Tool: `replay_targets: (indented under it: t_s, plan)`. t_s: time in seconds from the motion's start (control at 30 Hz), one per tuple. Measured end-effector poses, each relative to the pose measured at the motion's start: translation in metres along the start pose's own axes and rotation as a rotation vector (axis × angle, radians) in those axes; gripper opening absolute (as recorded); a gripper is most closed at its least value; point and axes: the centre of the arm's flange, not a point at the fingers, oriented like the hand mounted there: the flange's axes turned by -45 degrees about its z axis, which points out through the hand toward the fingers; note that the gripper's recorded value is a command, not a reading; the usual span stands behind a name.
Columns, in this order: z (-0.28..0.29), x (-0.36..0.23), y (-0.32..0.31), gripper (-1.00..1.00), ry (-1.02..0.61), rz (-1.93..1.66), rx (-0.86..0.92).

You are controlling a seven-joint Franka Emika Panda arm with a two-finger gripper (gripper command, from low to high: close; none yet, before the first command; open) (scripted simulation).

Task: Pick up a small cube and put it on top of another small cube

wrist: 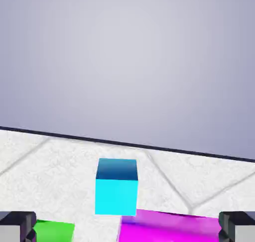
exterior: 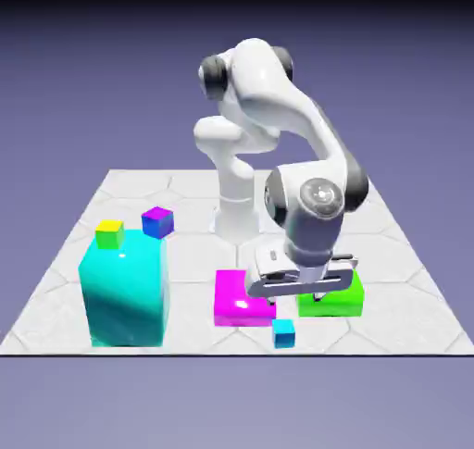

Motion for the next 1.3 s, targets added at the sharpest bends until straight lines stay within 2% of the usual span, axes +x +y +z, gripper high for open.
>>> replay_targets:
  t_s: [0.33,0.67,1.07,1.1,1.3]
  plan:
    - [0.069,0.044,-0.008,0.0,-0.327,0.007,0.018]
    - [0.151,0.058,0.001,0.0,-0.659,0.031,0.042]
    - [0.205,0.038,-0.002,0.0,-0.659,0.031,0.042]
    - [0.209,0.036,-0.002,-1.0,-0.659,0.031,0.042]
    - [0.188,0.048,-0.001,-1.0,-0.659,0.031,0.043]
